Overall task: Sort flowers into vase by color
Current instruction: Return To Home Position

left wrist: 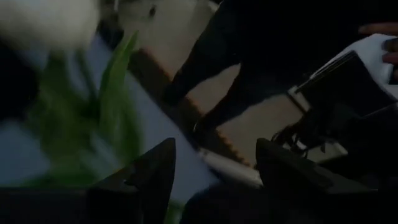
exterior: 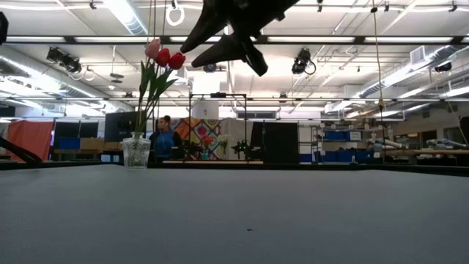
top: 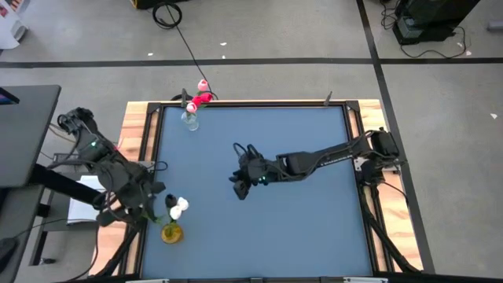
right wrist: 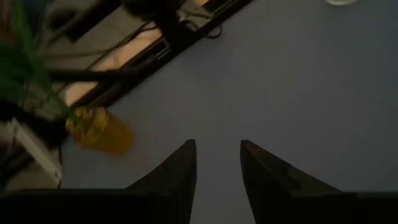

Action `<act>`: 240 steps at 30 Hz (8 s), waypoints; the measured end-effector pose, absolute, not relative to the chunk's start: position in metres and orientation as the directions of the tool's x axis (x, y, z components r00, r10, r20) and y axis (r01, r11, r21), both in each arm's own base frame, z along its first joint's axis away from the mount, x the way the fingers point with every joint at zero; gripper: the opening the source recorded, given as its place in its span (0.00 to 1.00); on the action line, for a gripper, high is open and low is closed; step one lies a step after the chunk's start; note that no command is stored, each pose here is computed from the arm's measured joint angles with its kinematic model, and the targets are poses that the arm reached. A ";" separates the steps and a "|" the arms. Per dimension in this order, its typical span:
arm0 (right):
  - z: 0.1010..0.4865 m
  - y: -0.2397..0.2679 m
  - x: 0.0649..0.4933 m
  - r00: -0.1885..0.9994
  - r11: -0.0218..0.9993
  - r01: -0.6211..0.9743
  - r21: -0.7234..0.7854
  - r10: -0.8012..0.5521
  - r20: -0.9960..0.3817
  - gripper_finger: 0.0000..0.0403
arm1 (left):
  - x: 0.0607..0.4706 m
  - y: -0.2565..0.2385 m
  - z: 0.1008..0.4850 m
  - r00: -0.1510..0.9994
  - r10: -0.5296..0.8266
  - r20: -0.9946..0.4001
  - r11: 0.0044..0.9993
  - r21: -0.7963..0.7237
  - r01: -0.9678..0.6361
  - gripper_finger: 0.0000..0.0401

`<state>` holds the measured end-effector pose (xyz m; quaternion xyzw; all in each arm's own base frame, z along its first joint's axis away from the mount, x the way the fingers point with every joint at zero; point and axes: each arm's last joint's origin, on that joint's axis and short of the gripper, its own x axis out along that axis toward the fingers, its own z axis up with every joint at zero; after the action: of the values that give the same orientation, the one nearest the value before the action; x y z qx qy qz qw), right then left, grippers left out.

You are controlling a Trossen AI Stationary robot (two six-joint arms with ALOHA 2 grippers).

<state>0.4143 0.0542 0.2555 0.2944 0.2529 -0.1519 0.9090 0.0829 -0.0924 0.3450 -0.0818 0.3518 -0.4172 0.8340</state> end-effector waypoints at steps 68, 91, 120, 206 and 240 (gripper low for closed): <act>0.440 -0.001 0.220 0.969 0.962 0.233 0.144 -0.217 -0.120 0.01 | 0.161 -0.006 0.441 0.988 -0.064 -0.144 0.998 -0.018 0.062 0.01; 0.312 -0.001 0.165 0.977 0.976 0.196 0.096 -0.203 0.072 0.01 | 0.116 -0.002 0.331 0.991 -0.022 -0.131 0.999 0.043 0.028 0.00; 0.230 0.000 0.119 0.955 0.981 0.133 0.143 -0.165 0.247 0.00 | 0.067 0.002 0.246 0.992 0.074 0.098 0.996 -0.058 -0.069 0.00; 0.170 -0.004 0.097 0.974 0.975 0.220 0.011 -0.220 0.051 0.12 | 0.098 0.002 0.168 0.996 0.085 0.023 0.996 -0.040 -0.084 0.03; 0.170 -0.004 0.097 0.974 0.976 0.220 0.011 -0.220 0.051 0.11 | 0.098 0.002 0.168 0.996 0.085 0.023 0.996 -0.041 -0.084 0.03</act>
<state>0.0972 -0.0037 0.1703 0.0027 -0.0258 -0.1106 0.9935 0.0982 0.0019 0.1682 -0.0199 -0.0123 0.0423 0.9988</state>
